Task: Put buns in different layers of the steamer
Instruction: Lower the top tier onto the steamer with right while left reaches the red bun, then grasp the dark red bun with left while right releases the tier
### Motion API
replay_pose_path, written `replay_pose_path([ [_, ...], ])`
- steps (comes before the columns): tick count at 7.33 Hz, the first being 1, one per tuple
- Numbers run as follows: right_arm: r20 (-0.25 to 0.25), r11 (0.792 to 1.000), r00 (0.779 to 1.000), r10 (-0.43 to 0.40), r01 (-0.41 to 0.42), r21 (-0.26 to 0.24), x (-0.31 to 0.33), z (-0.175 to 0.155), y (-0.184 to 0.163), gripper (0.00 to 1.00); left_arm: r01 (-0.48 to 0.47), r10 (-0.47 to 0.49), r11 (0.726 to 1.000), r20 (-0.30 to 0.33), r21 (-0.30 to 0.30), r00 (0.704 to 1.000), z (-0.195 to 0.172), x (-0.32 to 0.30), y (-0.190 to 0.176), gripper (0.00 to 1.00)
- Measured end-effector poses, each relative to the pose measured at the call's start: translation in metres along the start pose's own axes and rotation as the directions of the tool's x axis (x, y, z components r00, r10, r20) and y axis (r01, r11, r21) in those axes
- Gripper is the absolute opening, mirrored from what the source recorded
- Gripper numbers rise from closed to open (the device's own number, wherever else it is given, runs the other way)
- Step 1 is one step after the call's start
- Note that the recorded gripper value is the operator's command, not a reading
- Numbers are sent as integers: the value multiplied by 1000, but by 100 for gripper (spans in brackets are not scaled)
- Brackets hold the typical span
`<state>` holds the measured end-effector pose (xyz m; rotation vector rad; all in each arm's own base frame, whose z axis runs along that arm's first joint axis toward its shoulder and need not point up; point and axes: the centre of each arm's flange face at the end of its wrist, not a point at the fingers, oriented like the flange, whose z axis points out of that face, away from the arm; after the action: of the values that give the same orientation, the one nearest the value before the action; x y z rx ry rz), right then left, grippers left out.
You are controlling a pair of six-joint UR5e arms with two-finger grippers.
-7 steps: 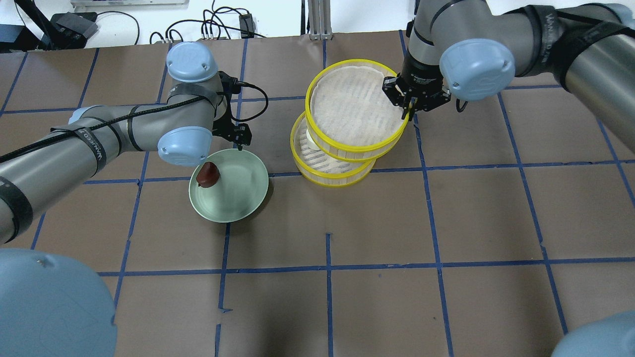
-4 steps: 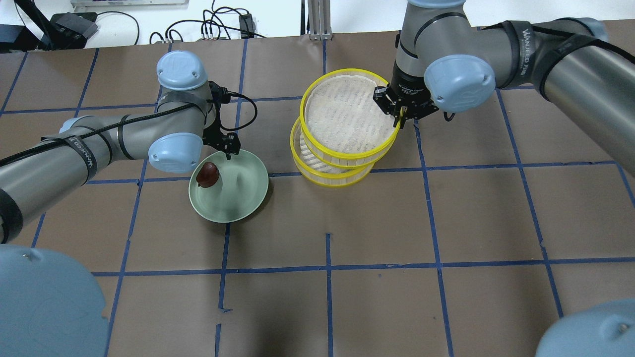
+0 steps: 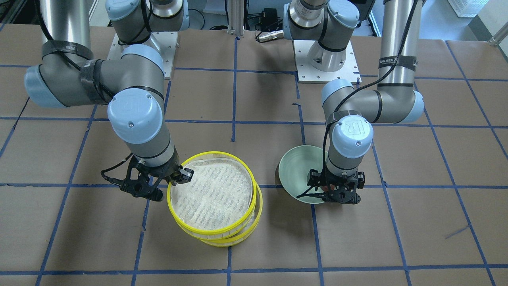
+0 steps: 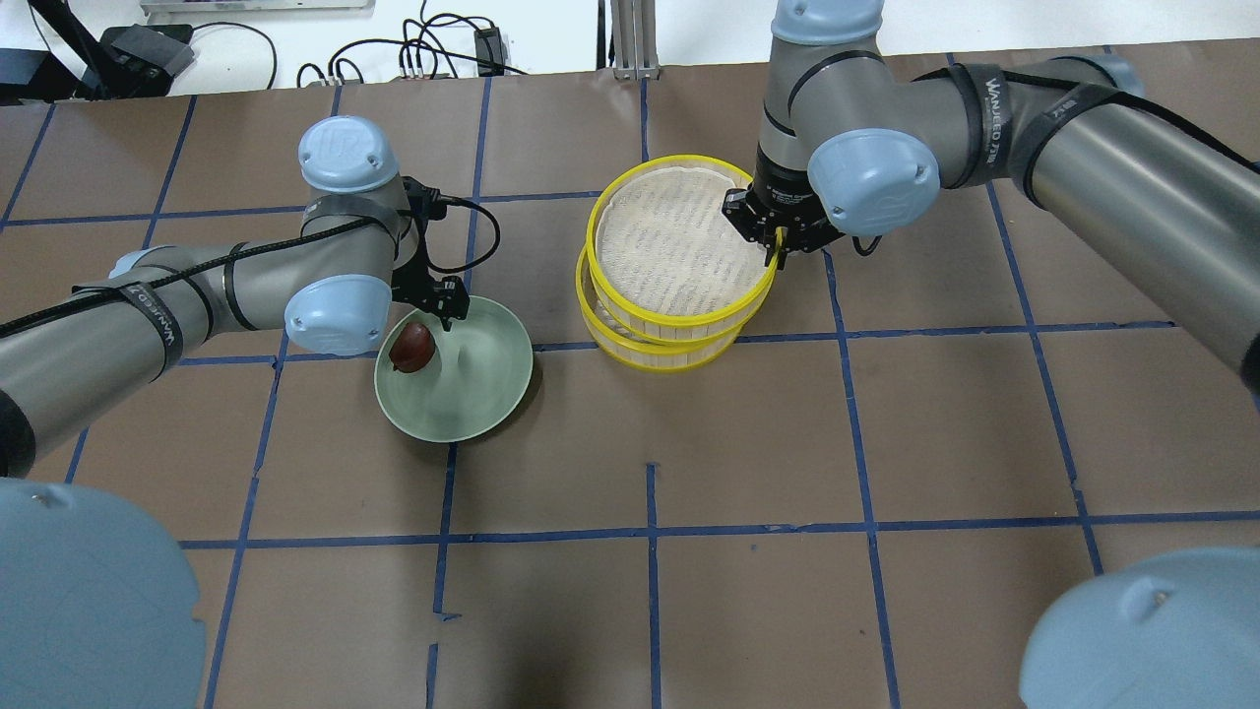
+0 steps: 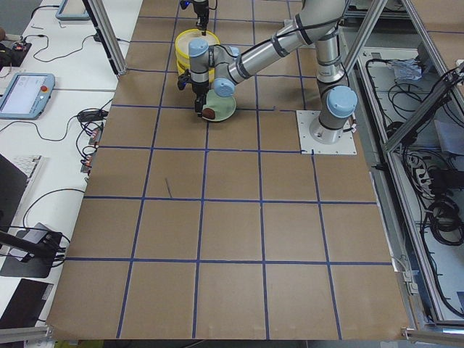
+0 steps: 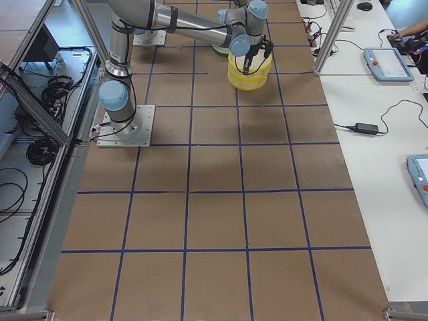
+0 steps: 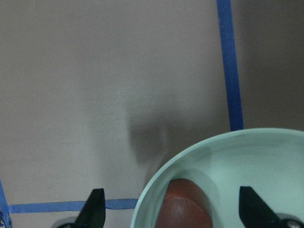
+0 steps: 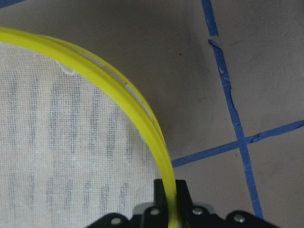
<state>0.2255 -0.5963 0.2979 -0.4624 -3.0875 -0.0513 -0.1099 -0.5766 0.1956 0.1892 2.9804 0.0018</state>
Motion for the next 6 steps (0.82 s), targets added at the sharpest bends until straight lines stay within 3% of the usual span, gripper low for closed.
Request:
replay_pose_path([
  [6, -8, 1000, 1000, 16, -16, -19, -16, 14, 8, 3, 5, -6, 999, -12, -49, 1000, 8, 3, 13, 100],
])
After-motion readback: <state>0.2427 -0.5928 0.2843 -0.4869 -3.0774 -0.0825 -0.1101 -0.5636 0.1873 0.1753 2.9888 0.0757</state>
